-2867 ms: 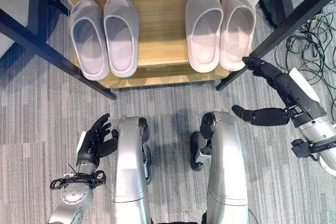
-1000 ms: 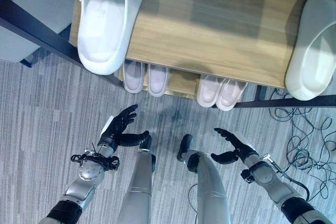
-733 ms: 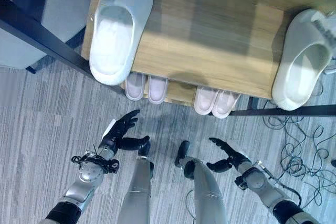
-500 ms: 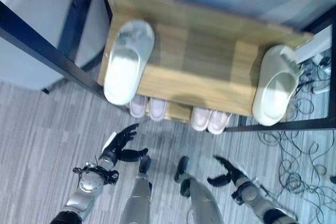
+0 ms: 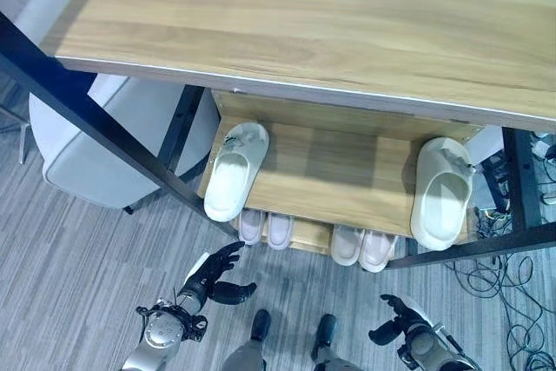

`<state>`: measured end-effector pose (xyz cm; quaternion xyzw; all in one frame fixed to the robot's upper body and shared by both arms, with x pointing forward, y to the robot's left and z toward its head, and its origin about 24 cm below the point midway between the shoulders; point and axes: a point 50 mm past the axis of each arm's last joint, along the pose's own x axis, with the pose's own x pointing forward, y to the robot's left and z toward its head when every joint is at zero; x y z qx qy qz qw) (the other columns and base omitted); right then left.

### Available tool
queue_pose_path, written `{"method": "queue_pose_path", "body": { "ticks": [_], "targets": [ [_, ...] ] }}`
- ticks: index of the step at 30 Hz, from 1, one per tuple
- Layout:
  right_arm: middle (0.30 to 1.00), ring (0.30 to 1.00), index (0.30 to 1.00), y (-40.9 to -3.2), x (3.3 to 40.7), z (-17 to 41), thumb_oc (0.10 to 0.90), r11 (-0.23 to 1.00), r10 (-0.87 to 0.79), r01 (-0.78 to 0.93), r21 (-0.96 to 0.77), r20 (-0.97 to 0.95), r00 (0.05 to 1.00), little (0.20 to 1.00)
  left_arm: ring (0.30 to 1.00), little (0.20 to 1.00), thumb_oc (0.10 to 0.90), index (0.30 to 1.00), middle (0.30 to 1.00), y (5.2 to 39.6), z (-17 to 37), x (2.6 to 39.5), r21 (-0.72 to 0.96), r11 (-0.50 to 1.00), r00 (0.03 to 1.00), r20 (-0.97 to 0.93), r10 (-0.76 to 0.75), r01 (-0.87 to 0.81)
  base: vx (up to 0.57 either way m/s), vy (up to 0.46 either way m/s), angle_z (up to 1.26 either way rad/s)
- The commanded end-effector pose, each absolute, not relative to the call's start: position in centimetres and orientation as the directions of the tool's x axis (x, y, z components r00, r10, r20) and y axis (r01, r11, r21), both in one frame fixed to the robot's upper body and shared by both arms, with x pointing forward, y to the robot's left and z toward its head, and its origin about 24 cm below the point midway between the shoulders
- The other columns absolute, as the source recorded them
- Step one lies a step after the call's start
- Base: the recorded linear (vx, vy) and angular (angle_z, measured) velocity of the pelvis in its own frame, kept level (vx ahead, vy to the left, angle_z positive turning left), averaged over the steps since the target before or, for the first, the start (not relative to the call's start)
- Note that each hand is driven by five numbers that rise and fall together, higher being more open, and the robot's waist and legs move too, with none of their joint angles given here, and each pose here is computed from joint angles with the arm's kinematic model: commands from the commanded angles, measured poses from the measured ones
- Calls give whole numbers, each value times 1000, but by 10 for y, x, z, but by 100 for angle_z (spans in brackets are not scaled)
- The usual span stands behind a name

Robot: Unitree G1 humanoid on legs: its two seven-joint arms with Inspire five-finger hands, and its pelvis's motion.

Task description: Arrange the slippers neatly on the shoe rack.

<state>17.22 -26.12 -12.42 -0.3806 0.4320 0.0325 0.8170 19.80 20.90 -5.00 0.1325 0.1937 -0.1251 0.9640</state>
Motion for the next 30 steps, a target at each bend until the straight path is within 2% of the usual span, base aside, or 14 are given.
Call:
{"method": "queue_pose_path", "body": {
  "ticks": [1, 6, 12, 15, 16, 19, 20, 22, 25, 28, 30],
  "targets": [
    [900, 900, 900, -272, 149, -130, 800, 699, -324, -385, -602, -747, 580, 900, 900, 900, 800, 900, 900, 200, -37, 200, 215, 923, 913, -329, -240, 320, 87, -60, -3],
    [900, 900, 900, -271, 145, -132, 800, 712, -333, -374, -594, -755, 565, 900, 900, 900, 800, 900, 900, 198, -36, 198, 212, 924, 914, -326, -241, 319, 36, -31, 0],
    [900, 900, 900, -270, 140, -135, 800, 739, -350, -336, -584, -759, 548, 900, 900, 900, 800, 900, 900, 199, -58, 187, 259, 909, 886, -418, -199, 326, 40, -15, -4],
    [900, 900, 900, -266, 134, -138, 800, 756, -338, -334, -563, -773, 538, 900, 900, 900, 800, 900, 900, 204, -95, 167, 294, 902, 812, -575, -96, 315, 63, -17, -6],
    [900, 900, 900, -260, 146, -134, 800, 759, -303, -320, -567, -742, 598, 900, 900, 900, 800, 900, 900, 207, -109, 157, 303, 902, 769, -638, -48, 308, 36, -9, -13],
    [900, 900, 900, -253, 153, -133, 800, 766, -286, -316, -560, -736, 613, 900, 900, 900, 800, 900, 900, 207, -115, 153, 310, 906, 755, -656, -17, 289, 37, -7, -8],
    [900, 900, 900, -244, 142, -139, 800, 776, -262, -334, -535, -755, 601, 900, 900, 900, 800, 900, 900, 207, -117, 152, 316, 907, 754, -656, -1, 277, 0, 0, 0],
    [900, 900, 900, -241, 125, -146, 800, 783, -265, -347, -516, -781, 565, 900, 900, 900, 800, 900, 900, 203, -116, 154, 307, 918, 766, -642, 5, 251, 14, -7, 5],
    [900, 900, 900, -243, 121, -147, 800, 788, -272, -341, -513, -786, 554, 900, 900, 900, 800, 900, 900, 203, -109, 161, 309, 920, 795, -607, -3, 240, 0, 0, 0],
    [900, 900, 900, -243, 119, -147, 800, 805, -275, -318, -501, -790, 549, 900, 900, 900, 800, 900, 900, 201, -71, 184, 300, 927, 894, -442, -75, 226, -2, -24, -1],
    [900, 900, 900, -244, 120, -146, 800, 808, -277, -311, -501, -788, 549, 900, 900, 900, 800, 900, 900, 201, -55, 191, 290, 932, 923, -372, -102, 220, 9, -28, -4]
  ]
}}
